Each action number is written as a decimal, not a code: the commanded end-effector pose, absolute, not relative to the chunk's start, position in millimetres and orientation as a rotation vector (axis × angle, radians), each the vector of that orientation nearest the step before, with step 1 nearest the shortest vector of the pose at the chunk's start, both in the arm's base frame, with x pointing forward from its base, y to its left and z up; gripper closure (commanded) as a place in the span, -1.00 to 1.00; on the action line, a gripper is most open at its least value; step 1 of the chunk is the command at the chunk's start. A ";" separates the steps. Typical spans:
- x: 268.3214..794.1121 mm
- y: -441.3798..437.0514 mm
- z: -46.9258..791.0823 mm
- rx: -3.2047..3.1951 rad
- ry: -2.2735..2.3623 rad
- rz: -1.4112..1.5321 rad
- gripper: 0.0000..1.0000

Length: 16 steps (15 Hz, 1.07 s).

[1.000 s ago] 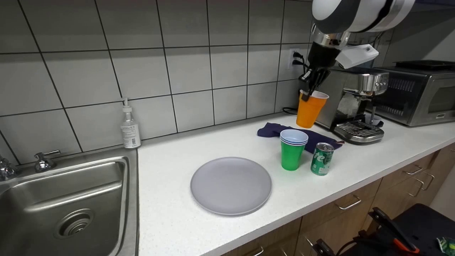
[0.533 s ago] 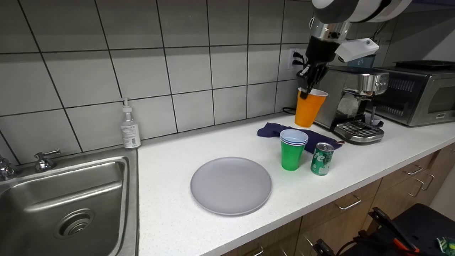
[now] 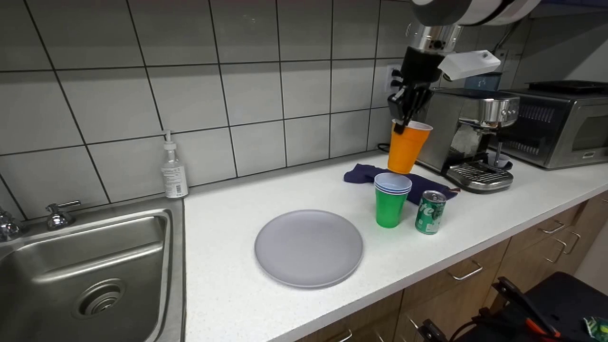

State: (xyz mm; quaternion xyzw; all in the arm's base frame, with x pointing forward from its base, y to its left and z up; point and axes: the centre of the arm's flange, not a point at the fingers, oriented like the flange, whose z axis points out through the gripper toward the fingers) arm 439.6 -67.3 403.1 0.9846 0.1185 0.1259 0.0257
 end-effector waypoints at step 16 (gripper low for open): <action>448.1 -43.9 379.6 3.058 0.328 0.361 0.97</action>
